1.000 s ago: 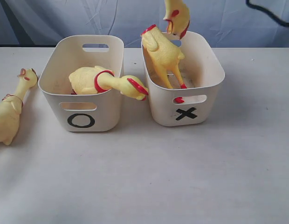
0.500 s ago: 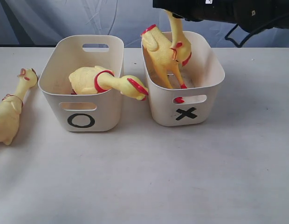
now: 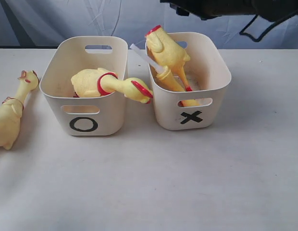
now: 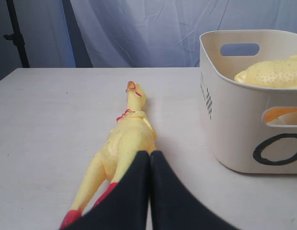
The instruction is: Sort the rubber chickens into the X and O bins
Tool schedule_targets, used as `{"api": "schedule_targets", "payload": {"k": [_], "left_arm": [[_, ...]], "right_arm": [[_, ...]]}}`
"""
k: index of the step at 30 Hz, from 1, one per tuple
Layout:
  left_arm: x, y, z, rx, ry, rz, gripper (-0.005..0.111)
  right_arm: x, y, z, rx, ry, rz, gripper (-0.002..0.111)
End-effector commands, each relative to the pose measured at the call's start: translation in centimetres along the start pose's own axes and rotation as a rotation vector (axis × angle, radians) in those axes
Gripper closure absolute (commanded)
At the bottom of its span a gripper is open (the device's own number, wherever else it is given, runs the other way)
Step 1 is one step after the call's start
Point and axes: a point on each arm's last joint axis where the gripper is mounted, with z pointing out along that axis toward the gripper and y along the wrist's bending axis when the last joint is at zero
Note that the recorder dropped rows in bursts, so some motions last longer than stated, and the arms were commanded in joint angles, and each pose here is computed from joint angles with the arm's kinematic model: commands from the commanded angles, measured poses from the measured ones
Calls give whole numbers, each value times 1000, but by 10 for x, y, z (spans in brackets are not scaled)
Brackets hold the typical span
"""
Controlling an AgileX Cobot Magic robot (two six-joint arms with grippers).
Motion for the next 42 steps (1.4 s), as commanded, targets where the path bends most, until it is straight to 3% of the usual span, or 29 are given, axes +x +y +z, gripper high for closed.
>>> {"api": "schedule_targets", "payload": {"k": [1,6,8,17,21,26,31,35,42], "left_arm": [[-2,0,0,-1,-12,-1,107],[-2,0,0,-1,-12,-1,107],[-2,0,0,-1,-12,-1,107],[-2,0,0,-1,-12,-1,107],[-2,0,0,-1,-12,-1,107],[-2,0,0,-1,-12,-1,107],[-2,0,0,-1,-12,-1,107],[-2,0,0,-1,-12,-1,107],[-2,0,0,-1,-12,-1,107]], "right_arm": [[-32,34,-24,-105,32,92,57],[-52,111,-31,-556,158,238,57],[-47,134,-18,-666,236,317,57],[-6,185,28,-709,367,381,57],[35,247,49,-791,459,378,57],[66,288,66,-819,533,407,57],[99,305,62,-660,593,249,57],[127,312,66,-623,705,266,52],[146,321,66,-619,747,276,52]]}}
